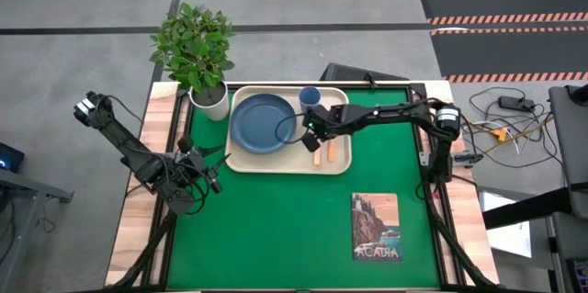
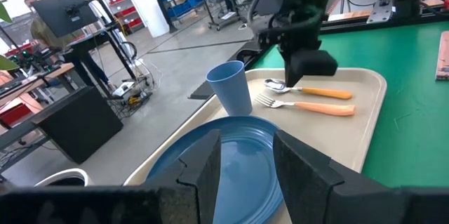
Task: Pick and place plate/cup/fork/spoon on tray
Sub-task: Return to Home Position
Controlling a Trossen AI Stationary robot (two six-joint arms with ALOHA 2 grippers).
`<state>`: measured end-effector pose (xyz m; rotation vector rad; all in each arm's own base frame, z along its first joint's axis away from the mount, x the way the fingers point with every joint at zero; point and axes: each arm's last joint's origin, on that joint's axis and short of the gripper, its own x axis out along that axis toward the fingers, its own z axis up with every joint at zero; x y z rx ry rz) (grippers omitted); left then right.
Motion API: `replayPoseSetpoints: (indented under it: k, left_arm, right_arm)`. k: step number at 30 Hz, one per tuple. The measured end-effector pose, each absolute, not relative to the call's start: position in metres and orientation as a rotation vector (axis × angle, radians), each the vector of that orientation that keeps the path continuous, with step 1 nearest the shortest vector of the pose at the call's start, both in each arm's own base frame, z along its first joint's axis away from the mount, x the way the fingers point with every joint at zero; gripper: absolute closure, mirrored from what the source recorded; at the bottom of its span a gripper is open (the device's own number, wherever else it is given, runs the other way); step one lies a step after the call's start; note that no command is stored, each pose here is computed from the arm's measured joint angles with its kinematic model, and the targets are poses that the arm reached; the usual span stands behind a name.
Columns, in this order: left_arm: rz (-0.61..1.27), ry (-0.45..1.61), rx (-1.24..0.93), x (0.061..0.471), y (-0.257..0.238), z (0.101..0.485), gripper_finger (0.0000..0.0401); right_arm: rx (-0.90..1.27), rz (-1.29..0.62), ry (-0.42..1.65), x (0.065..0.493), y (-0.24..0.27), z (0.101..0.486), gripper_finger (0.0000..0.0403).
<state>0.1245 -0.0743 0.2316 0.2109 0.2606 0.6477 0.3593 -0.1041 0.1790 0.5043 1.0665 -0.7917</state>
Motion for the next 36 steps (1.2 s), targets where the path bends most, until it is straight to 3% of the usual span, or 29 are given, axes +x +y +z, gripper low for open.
replayPoseSetpoints:
  k: [7, 13, 16, 20, 22, 25, 29, 36]
  left_arm:
    - [0.647, 0.263, 0.217, 0.125, -0.074, 0.232, 0.0287]
    - [0.647, 0.263, 0.217, 0.125, -0.074, 0.232, 0.0287]
    - [0.635, 0.268, 0.198, 0.125, -0.075, 0.231, 0.0287]
    - [0.470, 0.370, 0.102, 0.127, -0.079, 0.228, 0.0289]
    - [0.336, 0.424, 0.023, 0.130, -0.085, 0.229, 0.0298]
    - [0.182, 0.408, -0.026, 0.137, -0.095, 0.235, 0.0327]
    - [0.037, 0.280, 0.067, 0.149, -0.107, 0.251, 0.0386]
    - [-0.148, 0.161, 0.191, 0.162, -0.098, 0.267, 0.0400]
  right_arm:
    - [0.445, -0.827, 1.081, 0.351, -0.115, 0.166, 0.0394]
    - [0.281, -0.728, 1.019, 0.354, -0.074, 0.157, 0.0394]
    - [0.147, -0.580, 0.939, 0.354, -0.046, 0.160, 0.0394]
    - [-0.153, -0.236, 0.836, 0.344, 0.002, 0.168, 0.0394]
    - [-0.272, -0.183, 0.831, 0.332, 0.017, 0.171, 0.0394]
    - [-0.248, -0.211, 0.769, 0.310, 0.027, 0.179, 0.0394]
    - [-0.211, -0.053, 0.605, 0.280, 0.034, 0.183, 0.0394]
    - [-0.184, -0.036, 0.318, 0.229, 0.022, 0.199, 0.0394]
